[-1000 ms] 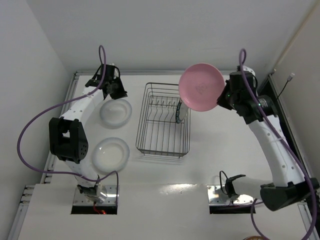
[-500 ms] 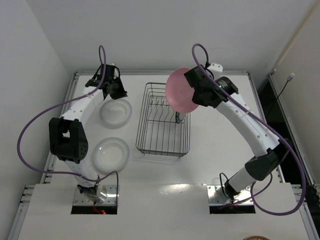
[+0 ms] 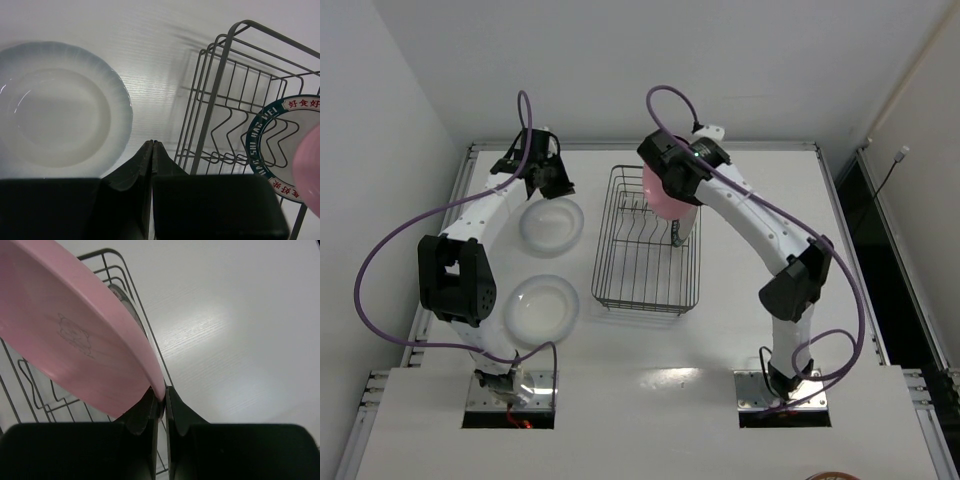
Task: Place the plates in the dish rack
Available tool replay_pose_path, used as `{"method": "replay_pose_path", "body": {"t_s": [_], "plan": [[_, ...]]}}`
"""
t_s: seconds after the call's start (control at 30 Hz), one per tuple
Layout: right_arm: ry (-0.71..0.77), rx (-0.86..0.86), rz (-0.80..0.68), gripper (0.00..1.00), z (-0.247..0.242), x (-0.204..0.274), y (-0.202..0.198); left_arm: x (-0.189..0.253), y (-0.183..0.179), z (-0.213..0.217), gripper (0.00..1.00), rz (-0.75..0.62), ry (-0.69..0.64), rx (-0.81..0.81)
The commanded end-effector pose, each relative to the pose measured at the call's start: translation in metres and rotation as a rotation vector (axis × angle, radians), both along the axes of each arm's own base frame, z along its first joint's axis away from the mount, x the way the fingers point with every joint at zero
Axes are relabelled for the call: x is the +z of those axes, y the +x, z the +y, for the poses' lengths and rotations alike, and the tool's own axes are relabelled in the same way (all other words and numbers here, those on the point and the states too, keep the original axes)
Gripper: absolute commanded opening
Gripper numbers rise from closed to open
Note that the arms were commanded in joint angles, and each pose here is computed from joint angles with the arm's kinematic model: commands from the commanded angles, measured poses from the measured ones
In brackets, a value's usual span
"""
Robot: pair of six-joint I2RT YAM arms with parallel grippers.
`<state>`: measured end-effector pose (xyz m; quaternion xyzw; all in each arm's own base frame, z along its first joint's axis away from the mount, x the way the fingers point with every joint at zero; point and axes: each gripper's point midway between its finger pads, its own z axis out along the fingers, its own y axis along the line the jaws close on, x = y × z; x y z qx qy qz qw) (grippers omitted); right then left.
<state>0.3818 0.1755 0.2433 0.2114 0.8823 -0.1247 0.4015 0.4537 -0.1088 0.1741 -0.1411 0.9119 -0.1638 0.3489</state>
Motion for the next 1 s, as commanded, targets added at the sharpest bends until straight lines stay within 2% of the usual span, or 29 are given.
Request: {"method": "replay_pose_path", "body": {"t_s": [0.0,0.33,0.67,0.83,0.97], "plan": [[-0.075,-0.034,-0.06,0.0,-0.008,0.019,-0.011,0.018,0.002,-0.006,0.0,-0.046,-0.023,-0.013],[-0.161,0.022,-0.072,0.0,0.001,0.023,-0.015,0.018,0.002,-0.006,0.0,-0.046,-0.023,-0.013],[-0.124,-0.015,-0.112,0.0,-0.006,0.033,-0.017,0.018,0.002,-0.006,0.0,-0.046,-0.023,-0.013],[-0.071,-0.021,-0.056,0.0,-0.001,0.019,-0.001,0.018,0.002,-0.006,0.0,-0.046,-0.023,-0.013],[-0.08,-0.035,0.036,0.0,-0.004,-0.014,0.001,0.019,0.001,-0.008,0.0,-0.045,-0.029,-0.019]]}}
